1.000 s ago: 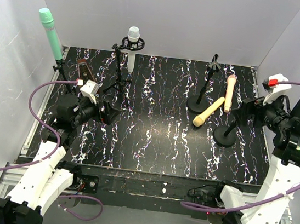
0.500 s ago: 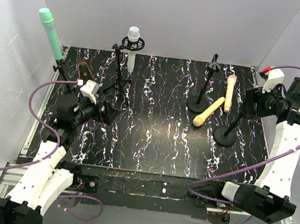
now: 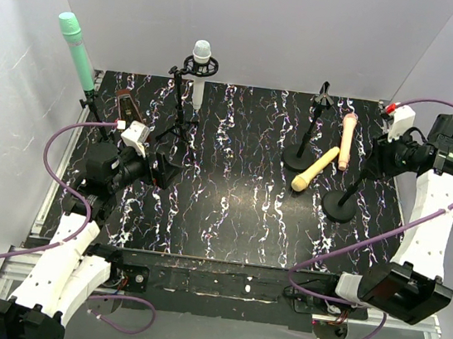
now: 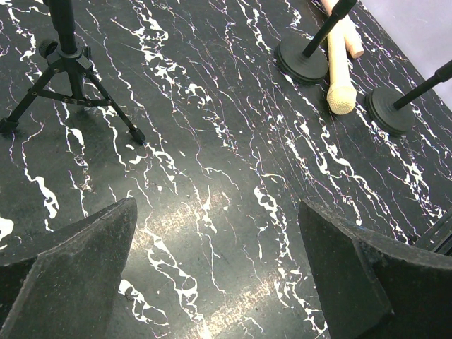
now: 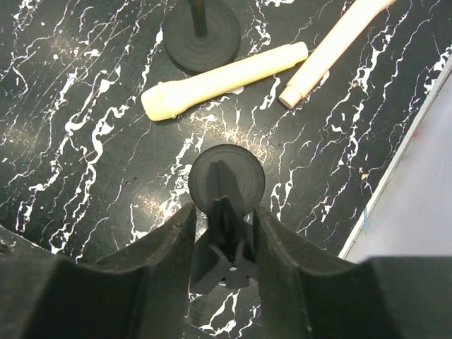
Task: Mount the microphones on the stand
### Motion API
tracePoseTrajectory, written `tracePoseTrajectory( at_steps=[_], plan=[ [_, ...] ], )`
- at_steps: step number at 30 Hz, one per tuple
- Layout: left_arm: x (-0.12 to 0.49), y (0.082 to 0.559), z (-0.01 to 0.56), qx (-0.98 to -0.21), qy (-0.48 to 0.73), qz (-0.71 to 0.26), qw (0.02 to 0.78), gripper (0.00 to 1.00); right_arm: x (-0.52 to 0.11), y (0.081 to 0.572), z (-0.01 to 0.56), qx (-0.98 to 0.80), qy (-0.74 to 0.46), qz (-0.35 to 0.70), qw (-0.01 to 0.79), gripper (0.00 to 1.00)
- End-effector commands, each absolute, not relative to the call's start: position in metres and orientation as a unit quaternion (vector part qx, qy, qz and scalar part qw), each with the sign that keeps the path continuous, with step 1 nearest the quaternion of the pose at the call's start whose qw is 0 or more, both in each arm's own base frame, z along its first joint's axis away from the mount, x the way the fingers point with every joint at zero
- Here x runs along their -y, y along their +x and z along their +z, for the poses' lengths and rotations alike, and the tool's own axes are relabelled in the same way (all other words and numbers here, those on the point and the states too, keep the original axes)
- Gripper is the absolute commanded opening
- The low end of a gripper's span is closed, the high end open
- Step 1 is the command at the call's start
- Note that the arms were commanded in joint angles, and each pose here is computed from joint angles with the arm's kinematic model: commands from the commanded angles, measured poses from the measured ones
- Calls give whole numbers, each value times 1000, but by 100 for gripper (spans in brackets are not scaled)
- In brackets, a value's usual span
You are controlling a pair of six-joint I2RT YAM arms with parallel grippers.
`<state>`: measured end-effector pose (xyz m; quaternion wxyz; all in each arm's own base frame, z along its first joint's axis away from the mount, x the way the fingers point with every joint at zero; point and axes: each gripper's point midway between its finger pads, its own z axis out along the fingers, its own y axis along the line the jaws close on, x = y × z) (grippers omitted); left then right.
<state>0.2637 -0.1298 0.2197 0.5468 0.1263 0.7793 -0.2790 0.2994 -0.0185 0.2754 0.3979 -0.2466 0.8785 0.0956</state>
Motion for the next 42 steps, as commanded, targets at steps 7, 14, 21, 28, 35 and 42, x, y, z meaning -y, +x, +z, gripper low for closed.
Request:
tracePoseTrajectory(
  at_steps=[7, 14, 21, 28, 35, 42],
  plan=[
    [130, 265, 234, -770, 135, -274, 559, 98, 7, 286, 299, -847, -310, 92, 421, 7],
    [131, 265, 234, -771, 136, -277, 557, 98, -26, 252, 329, -813, -366, 134, 432, 6],
    [131, 267, 233, -773, 139, -274, 556, 98, -88, 211, 314, -769, -480, 193, 376, 6],
    [132, 264, 240, -761, 150, -274, 568, 98, -159, 196, 316, -674, -596, 256, 354, 6],
    [131, 265, 238, -761, 159, -268, 569, 98, -216, 219, 325, -604, -671, 270, 335, 6],
    [129, 266, 237, -762, 159, -262, 571, 98, -243, 244, 321, -576, -694, 282, 327, 9]
  ],
)
